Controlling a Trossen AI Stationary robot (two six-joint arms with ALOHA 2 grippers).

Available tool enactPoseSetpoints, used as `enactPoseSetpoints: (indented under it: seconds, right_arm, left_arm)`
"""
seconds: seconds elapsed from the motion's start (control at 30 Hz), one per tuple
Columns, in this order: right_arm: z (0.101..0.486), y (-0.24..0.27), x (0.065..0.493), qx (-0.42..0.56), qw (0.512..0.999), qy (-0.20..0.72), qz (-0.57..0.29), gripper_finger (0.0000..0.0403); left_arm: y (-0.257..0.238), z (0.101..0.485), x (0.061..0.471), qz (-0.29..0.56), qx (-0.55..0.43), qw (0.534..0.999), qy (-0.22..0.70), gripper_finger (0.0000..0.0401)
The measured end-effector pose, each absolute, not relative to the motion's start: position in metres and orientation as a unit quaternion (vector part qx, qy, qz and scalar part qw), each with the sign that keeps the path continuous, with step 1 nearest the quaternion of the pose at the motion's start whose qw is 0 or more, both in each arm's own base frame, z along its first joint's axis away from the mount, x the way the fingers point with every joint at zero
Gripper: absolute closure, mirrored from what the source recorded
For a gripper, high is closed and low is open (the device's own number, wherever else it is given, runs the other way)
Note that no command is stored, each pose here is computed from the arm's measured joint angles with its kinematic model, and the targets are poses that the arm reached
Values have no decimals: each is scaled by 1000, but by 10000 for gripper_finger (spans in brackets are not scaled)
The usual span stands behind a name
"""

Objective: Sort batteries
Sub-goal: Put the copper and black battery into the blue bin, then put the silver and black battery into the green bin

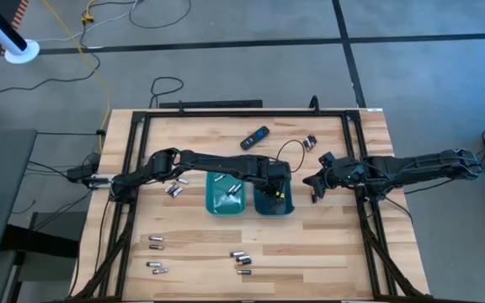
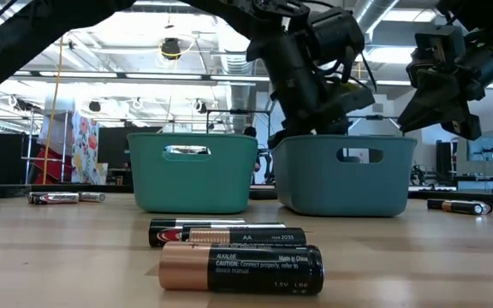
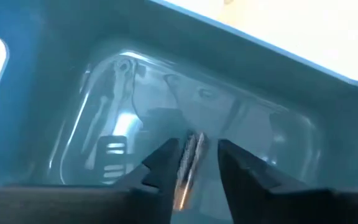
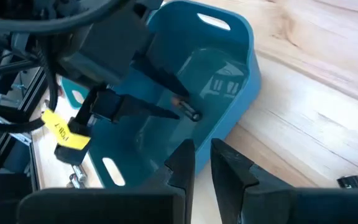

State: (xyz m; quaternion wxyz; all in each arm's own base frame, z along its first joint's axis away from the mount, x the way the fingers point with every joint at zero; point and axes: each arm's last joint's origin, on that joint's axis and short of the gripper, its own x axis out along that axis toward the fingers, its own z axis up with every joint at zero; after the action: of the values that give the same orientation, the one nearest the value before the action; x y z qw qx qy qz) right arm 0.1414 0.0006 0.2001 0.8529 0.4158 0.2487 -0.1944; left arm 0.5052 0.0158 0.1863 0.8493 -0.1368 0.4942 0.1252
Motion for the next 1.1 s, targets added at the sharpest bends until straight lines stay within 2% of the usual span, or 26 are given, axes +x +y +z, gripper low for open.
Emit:
enactPoseSetpoints:
  seconds: [0.13, 0.3, 0.53, 0.8, 0.93, 1.1]
  right_arm:
    - [200, 2, 141, 414, 854, 251, -189, 332]
    - [200, 3, 141, 414, 855, 253, -187, 332]
    - [200, 3, 141, 414, 854, 253, -187, 332]
    - [200, 3, 141, 425, 849, 250, -191, 332]
    - [200, 3, 141, 437, 843, 247, -194, 332]
    - [200, 3, 141, 455, 833, 242, -200, 332]
  left_arm:
    - [16, 187, 505, 129, -142, 849, 493, 259]
    - [17, 193, 503, 129, -149, 847, 493, 257]
    - [19, 247, 485, 133, -133, 845, 501, 259]
    - [26, 311, 429, 167, -91, 806, 560, 259]
    - [18, 338, 394, 150, -55, 786, 597, 259]
    - [18, 354, 346, 165, -31, 794, 585, 259]
